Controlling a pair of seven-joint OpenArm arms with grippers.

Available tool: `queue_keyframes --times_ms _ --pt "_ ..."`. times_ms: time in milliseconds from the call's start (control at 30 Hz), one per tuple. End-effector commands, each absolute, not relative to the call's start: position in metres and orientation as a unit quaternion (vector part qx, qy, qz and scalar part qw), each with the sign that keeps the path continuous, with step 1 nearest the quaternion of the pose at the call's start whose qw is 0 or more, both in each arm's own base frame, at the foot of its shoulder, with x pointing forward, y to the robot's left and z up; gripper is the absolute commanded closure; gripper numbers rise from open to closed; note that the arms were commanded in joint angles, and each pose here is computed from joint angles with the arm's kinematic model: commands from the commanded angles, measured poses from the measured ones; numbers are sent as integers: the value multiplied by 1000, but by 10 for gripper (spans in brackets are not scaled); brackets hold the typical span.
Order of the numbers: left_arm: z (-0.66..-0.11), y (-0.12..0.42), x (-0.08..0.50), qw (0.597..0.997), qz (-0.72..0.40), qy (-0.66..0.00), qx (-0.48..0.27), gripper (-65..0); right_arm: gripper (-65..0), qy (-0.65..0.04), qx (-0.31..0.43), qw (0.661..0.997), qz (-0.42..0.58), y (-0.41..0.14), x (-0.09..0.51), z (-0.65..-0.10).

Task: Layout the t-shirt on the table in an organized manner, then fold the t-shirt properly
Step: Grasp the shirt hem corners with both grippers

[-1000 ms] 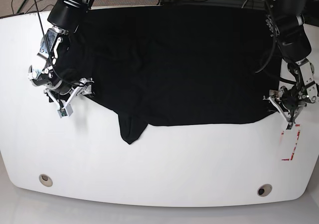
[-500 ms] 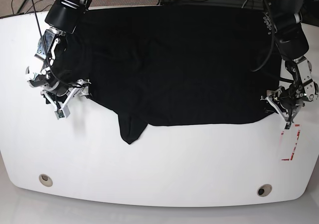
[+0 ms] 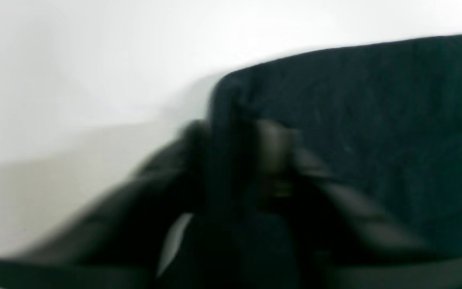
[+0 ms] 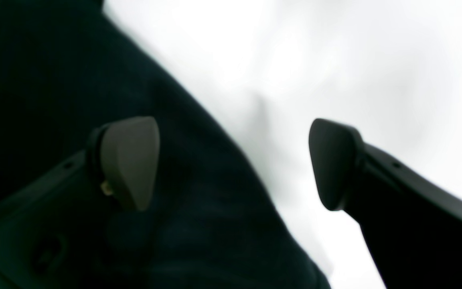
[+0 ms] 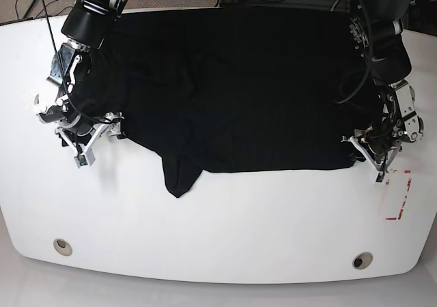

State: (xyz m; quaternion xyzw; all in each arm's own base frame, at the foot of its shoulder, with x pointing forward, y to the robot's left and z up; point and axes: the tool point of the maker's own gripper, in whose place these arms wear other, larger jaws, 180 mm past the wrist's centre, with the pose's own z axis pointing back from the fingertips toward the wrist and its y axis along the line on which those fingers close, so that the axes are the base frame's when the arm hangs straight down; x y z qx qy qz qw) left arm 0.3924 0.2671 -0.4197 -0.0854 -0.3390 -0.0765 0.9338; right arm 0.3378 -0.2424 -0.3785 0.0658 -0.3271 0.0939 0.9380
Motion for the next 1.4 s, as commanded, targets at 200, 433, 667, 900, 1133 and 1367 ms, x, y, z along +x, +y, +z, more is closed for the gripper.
queue_keyframes --times_ms 200,433,667,900,1133,1367 --pt "-424 271 386 942 -86 -316 -76 -42 -563 -374 90 919 90 -225 372 -353" --pt "-425 273 384 942 -83 -315 -75 -38 -563 -389 133 908 81 -198 402 -344" --pt "-425 273 384 943 -83 -314 -75 -38 -561 -405 179 894 67 -173 423 -345" --pt "-423 274 385 942 -83 -316 -74 -38 -561 -395 201 894 69 -156 424 -353" --pt "-423 275 386 942 -83 -316 -73 -38 -561 -375 206 897 114 -128 414 -367" --pt "-424 275 385 943 -83 -315 -73 -38 -561 -380 221 889 125 -110 410 -375"
